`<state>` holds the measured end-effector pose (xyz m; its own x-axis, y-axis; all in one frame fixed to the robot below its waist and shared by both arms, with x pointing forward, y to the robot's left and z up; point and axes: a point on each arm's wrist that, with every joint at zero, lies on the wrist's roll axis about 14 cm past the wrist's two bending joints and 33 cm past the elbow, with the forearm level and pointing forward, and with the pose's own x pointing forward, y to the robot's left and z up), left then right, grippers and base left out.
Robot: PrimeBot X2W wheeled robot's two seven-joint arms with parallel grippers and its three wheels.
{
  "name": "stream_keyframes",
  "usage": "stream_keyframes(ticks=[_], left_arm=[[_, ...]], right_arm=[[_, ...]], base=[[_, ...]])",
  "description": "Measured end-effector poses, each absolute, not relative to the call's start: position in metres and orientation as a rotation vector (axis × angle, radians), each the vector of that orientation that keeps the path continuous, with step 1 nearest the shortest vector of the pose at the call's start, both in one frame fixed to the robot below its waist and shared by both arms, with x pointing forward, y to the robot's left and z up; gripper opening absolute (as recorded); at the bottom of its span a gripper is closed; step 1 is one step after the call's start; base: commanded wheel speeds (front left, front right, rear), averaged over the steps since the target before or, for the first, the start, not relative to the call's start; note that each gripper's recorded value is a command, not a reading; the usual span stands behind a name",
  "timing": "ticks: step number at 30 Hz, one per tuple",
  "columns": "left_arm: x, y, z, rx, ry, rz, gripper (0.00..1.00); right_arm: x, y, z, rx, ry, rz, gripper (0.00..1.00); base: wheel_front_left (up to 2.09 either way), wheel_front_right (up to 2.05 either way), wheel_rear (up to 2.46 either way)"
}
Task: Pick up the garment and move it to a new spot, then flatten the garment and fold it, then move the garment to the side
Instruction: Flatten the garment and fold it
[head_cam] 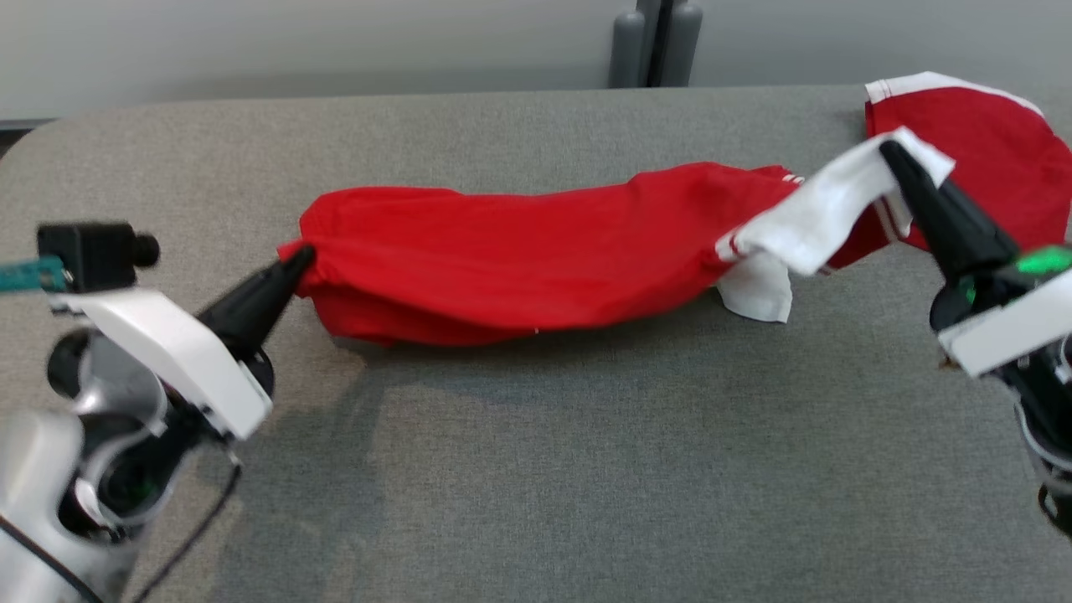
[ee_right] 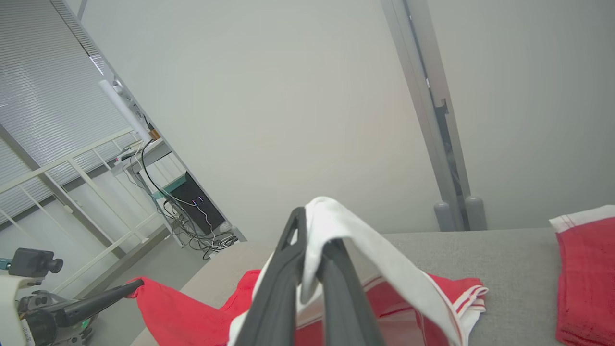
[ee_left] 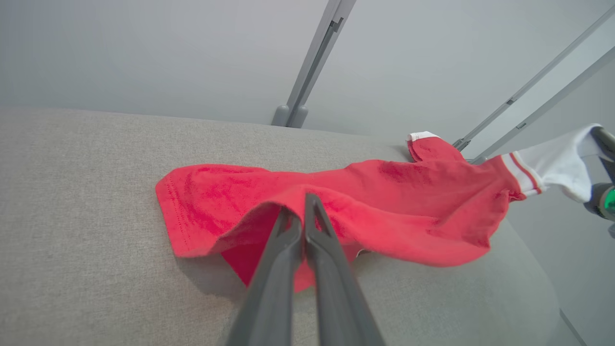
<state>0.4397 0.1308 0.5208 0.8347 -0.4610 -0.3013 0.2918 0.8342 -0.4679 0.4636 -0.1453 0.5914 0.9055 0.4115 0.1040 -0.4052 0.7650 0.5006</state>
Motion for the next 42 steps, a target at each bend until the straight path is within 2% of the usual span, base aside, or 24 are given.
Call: stream_keyframes(ticks=[7, 14, 19, 23, 29, 37, 42], left_arm=[[0.521, 0.149, 0.531, -0.427, 0.515, -0.426, 0.00], [0.597, 0.155, 0.526, -0.393, 0.568, -0.397, 0.00], [0.645, 0.158, 0.520, -0.369, 0.559, -0.366, 0.00], [0.682, 0.155, 0.536, -0.348, 0.458, -0.358, 0.00], [0.721, 0.156, 0.579, -0.322, 0.246, -0.336, 0.00], [0.742, 0.161, 0.631, -0.303, 0.033, -0.303, 0.00], [0.747, 0.158, 0.629, -0.315, 0.030, -0.299, 0.00]], right_arm=[[0.536, -0.131, 0.629, 0.495, -0.044, 0.521, 0.00], [0.607, -0.134, 0.643, 0.468, -0.092, 0.516, 0.00], [0.652, -0.133, 0.654, 0.458, -0.146, 0.512, 0.00], [0.681, -0.130, 0.667, 0.428, -0.214, 0.506, 0.00], [0.708, -0.133, 0.703, 0.421, -0.380, 0.465, 0.00], [0.710, -0.139, 0.761, 0.415, -0.605, 0.430, 0.00], [0.711, -0.121, 0.760, 0.417, -0.589, 0.471, 0.00]], base=[[0.00, 0.00, 0.00], [0.00, 0.00, 0.00], [0.00, 0.00, 0.00], [0.00, 0.00, 0.00], [0.00, 0.00, 0.00], [0.00, 0.00, 0.00], [0.00, 0.00, 0.00]])
